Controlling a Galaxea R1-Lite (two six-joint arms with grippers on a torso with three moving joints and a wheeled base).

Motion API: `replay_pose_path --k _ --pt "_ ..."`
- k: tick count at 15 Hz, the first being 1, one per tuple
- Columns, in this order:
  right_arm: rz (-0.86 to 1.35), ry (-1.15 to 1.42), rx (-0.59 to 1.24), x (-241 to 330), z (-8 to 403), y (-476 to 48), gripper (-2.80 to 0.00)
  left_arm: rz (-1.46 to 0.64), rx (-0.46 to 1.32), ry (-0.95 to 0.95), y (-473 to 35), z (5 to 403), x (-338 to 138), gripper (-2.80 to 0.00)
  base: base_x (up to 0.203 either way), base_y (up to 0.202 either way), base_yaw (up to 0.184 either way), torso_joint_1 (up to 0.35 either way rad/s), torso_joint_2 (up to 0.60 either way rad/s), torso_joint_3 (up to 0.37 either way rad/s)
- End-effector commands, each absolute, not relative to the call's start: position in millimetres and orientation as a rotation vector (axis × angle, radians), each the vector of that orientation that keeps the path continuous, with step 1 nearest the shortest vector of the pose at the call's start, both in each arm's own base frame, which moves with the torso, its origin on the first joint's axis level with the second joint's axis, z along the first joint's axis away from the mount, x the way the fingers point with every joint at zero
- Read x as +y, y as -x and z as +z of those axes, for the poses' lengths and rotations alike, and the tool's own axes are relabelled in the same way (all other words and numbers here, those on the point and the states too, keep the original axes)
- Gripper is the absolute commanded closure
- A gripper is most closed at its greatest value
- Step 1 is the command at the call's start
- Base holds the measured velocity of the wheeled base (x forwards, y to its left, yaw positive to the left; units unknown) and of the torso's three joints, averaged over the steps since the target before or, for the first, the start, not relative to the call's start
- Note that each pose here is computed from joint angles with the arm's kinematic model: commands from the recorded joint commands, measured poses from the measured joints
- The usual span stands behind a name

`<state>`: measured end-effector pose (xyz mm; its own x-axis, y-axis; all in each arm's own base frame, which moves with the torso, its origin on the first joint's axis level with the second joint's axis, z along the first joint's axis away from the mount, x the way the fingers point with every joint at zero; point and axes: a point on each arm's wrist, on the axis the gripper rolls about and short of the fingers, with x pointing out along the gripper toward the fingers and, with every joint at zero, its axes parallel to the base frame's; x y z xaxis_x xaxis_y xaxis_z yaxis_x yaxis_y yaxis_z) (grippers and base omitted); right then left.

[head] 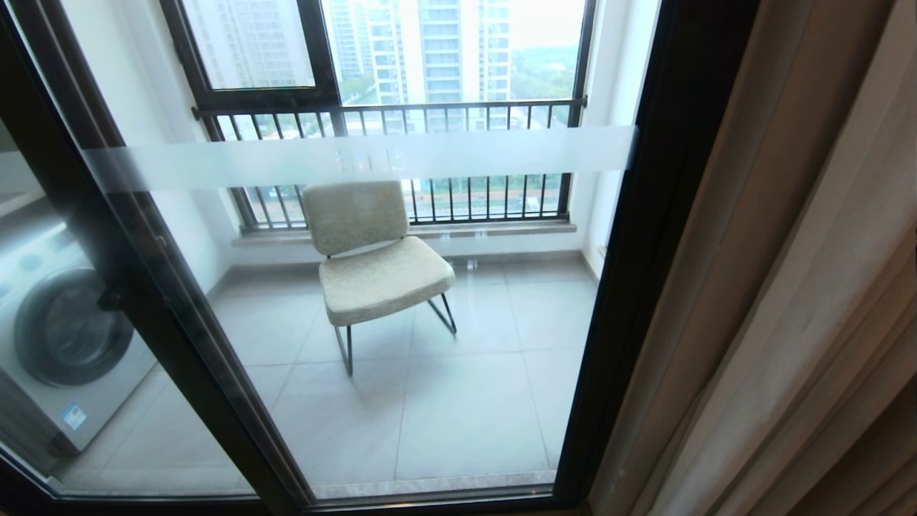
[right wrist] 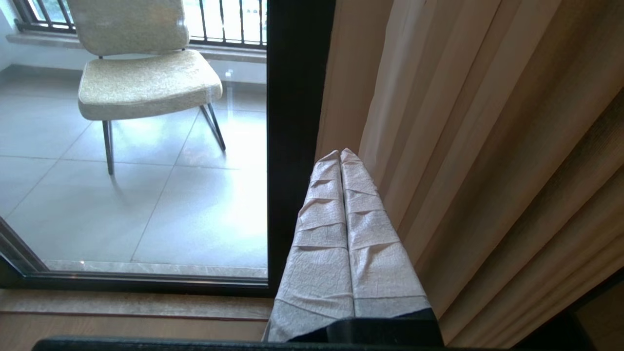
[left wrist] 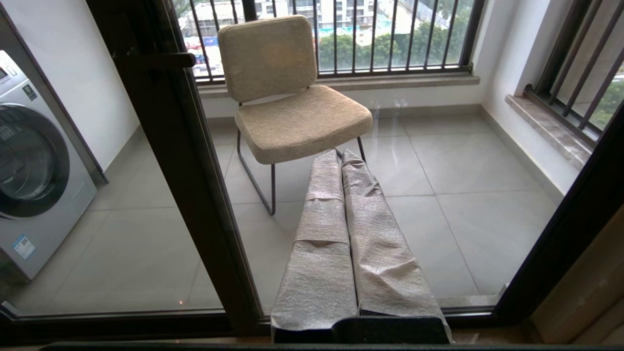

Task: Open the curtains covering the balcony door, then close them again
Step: Pull the inner curtains open on both sides

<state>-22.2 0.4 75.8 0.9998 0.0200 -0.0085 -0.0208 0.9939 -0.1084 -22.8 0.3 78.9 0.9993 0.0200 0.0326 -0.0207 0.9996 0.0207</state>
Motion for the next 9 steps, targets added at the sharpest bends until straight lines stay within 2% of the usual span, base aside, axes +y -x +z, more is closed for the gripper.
replay_pose_path --k 1,9 --pt "0.02 0.083 0.001 0.4 75.3 22.8 0.0 0.022 -0.034 -0.021 22.9 78.9 0.3 0.0 0.0 0.0 0.0 0.0 0.0 0.0" --pt "0.022 0.061 0.001 0.4 75.3 22.8 0.0 0.022 -0.034 -0.021 22.9 78.9 0.3 0.0 0.0 0.0 0.0 0.0 0.0 0.0"
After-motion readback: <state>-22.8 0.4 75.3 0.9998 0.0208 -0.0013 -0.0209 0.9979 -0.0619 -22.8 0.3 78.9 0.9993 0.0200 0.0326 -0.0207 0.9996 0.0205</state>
